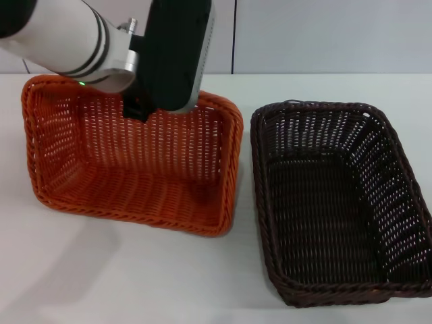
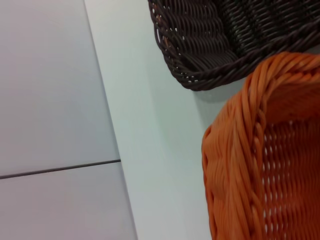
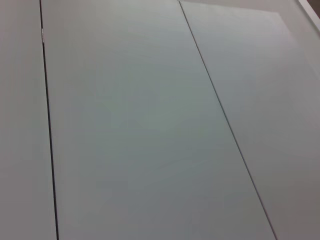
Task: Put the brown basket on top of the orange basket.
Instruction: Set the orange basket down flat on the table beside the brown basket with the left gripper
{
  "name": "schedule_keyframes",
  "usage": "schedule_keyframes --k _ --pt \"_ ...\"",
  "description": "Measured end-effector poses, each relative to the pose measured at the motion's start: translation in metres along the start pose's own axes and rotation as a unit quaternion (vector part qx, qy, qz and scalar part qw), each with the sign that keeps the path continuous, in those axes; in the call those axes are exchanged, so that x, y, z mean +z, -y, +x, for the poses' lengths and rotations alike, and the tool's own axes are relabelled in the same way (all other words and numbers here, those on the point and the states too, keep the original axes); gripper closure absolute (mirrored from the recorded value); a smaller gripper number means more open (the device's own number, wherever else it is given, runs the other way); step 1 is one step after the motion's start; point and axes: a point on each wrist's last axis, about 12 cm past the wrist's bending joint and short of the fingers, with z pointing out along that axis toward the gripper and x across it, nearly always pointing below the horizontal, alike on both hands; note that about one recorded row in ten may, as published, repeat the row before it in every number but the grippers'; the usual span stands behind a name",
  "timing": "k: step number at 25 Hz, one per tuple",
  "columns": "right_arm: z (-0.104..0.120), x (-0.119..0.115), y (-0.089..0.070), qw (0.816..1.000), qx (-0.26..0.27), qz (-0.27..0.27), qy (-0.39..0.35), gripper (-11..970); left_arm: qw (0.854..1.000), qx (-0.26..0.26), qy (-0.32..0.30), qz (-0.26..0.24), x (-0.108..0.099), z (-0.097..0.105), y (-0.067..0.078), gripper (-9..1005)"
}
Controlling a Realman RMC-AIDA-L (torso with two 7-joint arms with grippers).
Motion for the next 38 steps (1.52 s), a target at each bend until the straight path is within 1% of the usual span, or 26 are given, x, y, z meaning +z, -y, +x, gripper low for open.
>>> schedule_keyframes --k 5,10,15,32,38 --pt "0.000 0.000 0.001 1.000 -0.001 0.001 -0.001 142 1.000 0.005 0.016 0.001 0.007 -0.009 0.000 848" --pt "0.000 -0.001 0.003 1.000 -0.004 0.003 -0.005 142 1.000 -0.004 0.026 0.001 0.012 -0.020 -0.008 843" --pt "-0.001 -0.003 0.006 1.000 -0.010 0.005 -0.005 142 1.000 -0.002 0.028 -0.003 0.016 -0.025 -0.011 838" --pt "-0.002 -0.001 0.008 1.000 -0.011 0.005 -0.001 142 0.999 -0.003 0.034 -0.007 0.019 -0.030 -0.012 821" --pt "-0.002 -0.001 0.008 1.000 -0.009 0.005 0.000 141 0.999 -0.008 0.031 -0.019 0.029 -0.025 -0.013 815"
